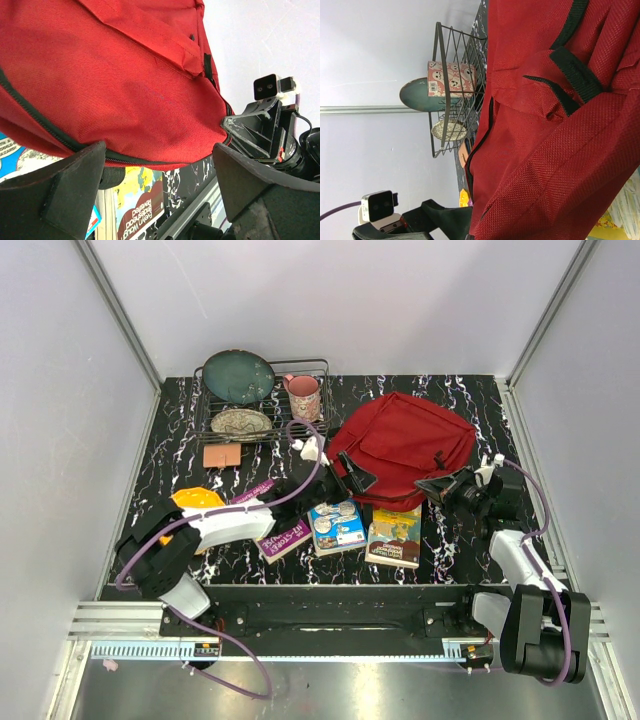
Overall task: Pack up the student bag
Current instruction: Move the student bag to the center of the board.
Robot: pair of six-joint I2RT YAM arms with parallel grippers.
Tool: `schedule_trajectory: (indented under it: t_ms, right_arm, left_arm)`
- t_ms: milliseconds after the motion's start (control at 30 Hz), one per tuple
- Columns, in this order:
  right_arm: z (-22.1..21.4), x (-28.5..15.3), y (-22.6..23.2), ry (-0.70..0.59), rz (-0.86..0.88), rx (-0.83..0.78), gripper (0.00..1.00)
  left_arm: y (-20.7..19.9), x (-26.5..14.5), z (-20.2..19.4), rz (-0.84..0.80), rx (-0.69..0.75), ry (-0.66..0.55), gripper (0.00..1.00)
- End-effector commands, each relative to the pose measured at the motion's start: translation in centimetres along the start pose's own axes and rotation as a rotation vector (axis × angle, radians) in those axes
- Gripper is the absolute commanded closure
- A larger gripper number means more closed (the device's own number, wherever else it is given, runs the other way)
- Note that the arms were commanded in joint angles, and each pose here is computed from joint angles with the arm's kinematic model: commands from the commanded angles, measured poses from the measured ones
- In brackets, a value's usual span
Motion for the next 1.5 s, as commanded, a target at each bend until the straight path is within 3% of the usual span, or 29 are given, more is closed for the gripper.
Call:
schedule_trajectory:
  t_ms: [0,133,267,533,700,833,867,933,967,1033,1067,1200,1267,1333,1467]
  right_arm:
    - [-0.6,-0.1,1.2,0.059,0.066,-0.060,1.00]
    - [-0.4,-0.1,1.6,0.059,0.076,-0.076,1.00]
    - [-0.4,-0.1,1.9,0.071,0.085,-0.086,1.00]
    - [-1.1,-0.2,2.5,0.121,0.118,-0.119,1.00]
    - [-1.6,-0.5,2.6,0.146,0.118,-0.125,1.00]
    - [-2.0,-0.8,2.9,0.159,0.119,-0.158,1.00]
    - [-1.9,-0.9,3.1,0.162,0.122,-0.165,0.98]
    - [-2.0,-1.0,3.1,0.173,0.118,-0.172,0.93]
    - [-2.0,-1.1,3.5,0.171,0.122,-0.180,0.79]
    - [-1.9,-1.1,3.4,0.169,0.103,-0.180,0.64]
    - [-1.7,-1.2,3.8,0.161,0.101,-0.189,0.51]
    - [-1.3,-1.5,4.0,0.120,0.020,-0.198,0.32]
    - [-0.1,-1.7,4.4,0.031,-0.058,-0.223,0.25]
    - [0.7,-2.4,3.0,-0.067,-0.238,-0.193,0.24]
    - [1.4,-3.5,3.1,-0.145,-0.336,-0.214,0.20]
  left_arm:
    - [-2.0,-2.5,1.8,0.017,-0.025,-0.080,0.07]
    - [-0.9,-3.5,1.7,0.161,-0.012,-0.123,0.04]
    - [0.1,-2.5,1.0,0.196,-0.056,-0.115,0.02]
    - [0.8,1.0,0.2,0.231,-0.052,-0.075,0.08]
    - [1.0,1.3,1.0,0.189,-0.063,-0.092,0.25]
    - [1.3,1.2,2.2,0.166,-0.055,-0.111,0.51]
    - [1.2,1.0,2.3,0.160,-0.045,-0.105,0.65]
    - [1.2,1.0,2.6,0.146,-0.035,-0.108,0.76]
    - [1.0,1.0,2.6,0.135,-0.019,-0.098,0.88]
    - [0.7,0.8,2.7,0.117,-0.004,-0.094,0.97]
    - [0.6,0.7,2.8,0.111,0.010,-0.091,1.00]
    - [0.2,-0.9,3.5,0.101,0.048,-0.109,1.00]
    - [0.7,-1.7,4.2,0.127,0.063,-0.123,1.00]
    - [1.1,-3.1,5.3,0.121,0.069,-0.149,1.00]
    - [1.4,-5.0,6.7,0.052,0.142,-0.125,1.00]
Point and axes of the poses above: each gripper's point midway between its finger pads, its own x axis out along the fingers, its own y axis along the line the jaws close on, z = x × y, the point moved 6 cm from there along -x, back along the fingers, and after that the axes turned 1 degree about x, right-handed, at the moved point
